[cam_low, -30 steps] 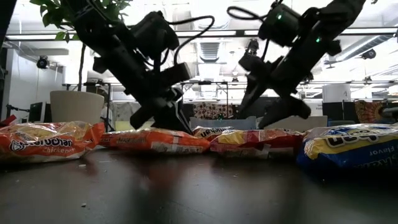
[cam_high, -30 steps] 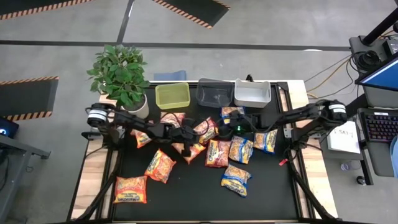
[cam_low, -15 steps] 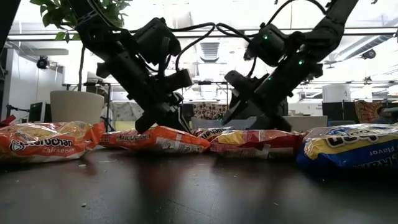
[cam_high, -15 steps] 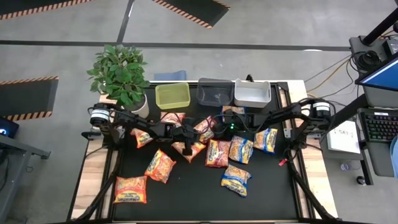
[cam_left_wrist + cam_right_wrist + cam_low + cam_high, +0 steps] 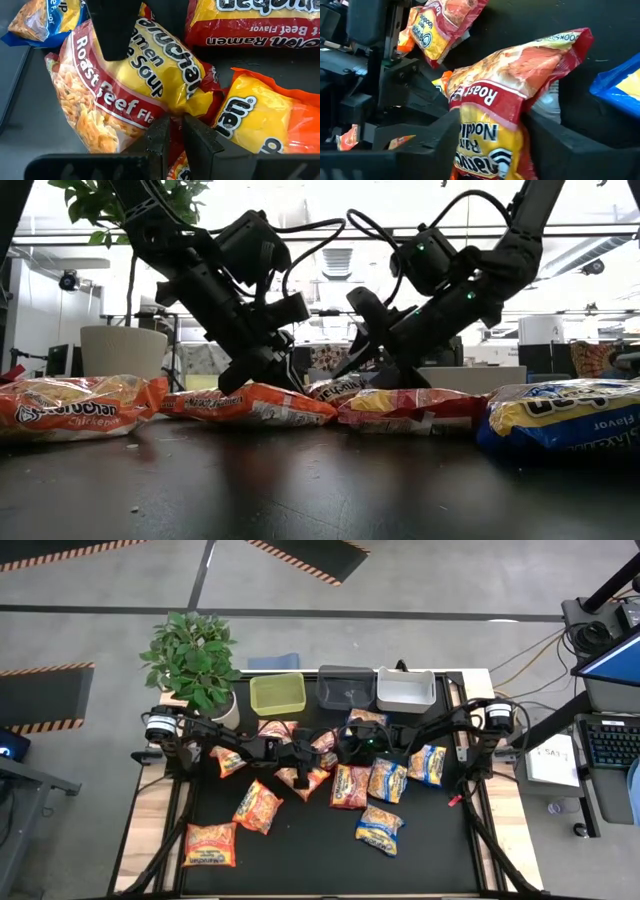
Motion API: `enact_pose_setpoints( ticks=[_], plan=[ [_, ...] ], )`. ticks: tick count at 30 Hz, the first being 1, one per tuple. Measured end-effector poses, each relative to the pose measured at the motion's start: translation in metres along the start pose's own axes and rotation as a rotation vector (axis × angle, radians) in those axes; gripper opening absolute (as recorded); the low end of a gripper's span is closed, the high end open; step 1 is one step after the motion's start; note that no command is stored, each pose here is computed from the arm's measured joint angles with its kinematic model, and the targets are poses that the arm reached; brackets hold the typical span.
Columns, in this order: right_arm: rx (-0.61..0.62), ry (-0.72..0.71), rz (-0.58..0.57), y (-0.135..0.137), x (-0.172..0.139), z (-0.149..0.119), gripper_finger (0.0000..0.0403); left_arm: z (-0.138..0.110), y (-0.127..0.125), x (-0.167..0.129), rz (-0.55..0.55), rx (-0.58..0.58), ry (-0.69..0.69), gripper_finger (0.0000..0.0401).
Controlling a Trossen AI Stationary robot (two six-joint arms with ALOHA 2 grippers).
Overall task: Sort Maruchan noodles
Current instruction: Put the top right red noodle pack into the black bin
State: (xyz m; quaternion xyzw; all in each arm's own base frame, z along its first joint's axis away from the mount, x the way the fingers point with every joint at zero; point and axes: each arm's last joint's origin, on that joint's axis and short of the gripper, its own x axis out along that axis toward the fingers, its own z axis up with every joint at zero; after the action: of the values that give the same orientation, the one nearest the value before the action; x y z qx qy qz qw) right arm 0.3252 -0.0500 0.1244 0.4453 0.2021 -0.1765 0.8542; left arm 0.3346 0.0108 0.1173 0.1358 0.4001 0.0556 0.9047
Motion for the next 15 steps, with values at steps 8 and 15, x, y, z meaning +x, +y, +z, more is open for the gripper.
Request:
enact_pose_setpoints(
  ticks=[8, 15],
  plan=[
    [-0.009, 0.014, 0.018, 0.003, -0.001, -0.001, 0.0028, 0.000, 0.000, -0.005, -0.006, 0.003, 0.009, 0.0037],
    [-0.064, -0.014, 0.073, 0.017, -0.013, 0.005, 0.0010, 0.012, 0.010, -0.039, -0.001, 0.009, -0.004, 0.0037]
  ],
)
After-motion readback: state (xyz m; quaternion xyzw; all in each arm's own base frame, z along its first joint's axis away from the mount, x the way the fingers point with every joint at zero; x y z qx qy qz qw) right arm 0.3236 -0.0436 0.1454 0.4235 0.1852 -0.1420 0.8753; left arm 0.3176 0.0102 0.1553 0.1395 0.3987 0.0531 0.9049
